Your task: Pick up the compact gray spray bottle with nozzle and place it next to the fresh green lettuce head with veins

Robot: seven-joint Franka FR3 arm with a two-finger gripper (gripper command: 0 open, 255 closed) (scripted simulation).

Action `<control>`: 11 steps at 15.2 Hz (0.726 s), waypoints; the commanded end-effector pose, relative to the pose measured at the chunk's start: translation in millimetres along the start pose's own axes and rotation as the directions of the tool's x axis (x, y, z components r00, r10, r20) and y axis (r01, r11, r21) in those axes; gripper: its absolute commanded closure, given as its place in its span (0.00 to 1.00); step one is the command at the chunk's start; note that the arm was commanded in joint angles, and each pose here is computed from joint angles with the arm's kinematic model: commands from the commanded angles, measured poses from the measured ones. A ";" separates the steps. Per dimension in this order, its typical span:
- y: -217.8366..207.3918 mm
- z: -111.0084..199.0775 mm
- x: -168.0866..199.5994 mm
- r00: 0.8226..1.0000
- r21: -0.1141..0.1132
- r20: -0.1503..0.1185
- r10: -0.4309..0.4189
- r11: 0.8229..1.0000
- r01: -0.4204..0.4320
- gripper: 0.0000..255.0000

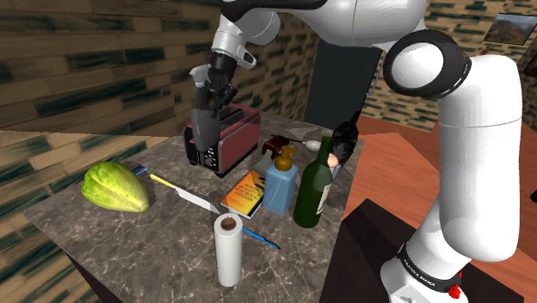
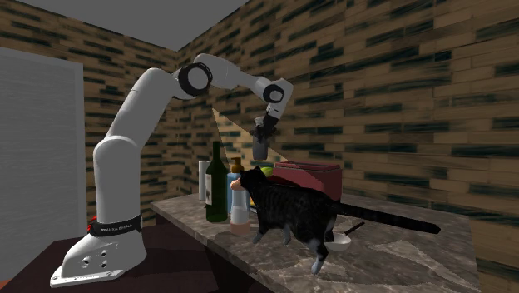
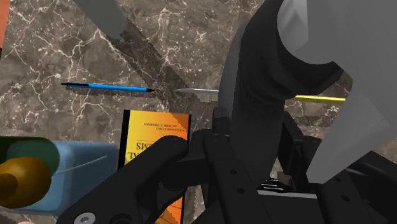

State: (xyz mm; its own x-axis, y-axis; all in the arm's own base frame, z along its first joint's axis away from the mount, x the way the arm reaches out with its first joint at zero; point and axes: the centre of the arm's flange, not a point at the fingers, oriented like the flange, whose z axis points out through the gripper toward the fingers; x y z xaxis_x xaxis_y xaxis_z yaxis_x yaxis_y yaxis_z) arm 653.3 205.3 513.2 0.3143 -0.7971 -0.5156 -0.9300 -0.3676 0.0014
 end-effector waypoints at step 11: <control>-31.4 66.5 -3.6 1.000 0.001 0.000 0.001 1.000 -0.001 1.00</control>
State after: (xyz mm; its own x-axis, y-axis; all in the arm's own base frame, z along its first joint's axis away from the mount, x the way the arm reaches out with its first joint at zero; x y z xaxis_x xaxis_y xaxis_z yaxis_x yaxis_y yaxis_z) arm 669.5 251.3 464.0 0.3135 -0.7973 -0.5158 -0.9304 -0.3667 0.0014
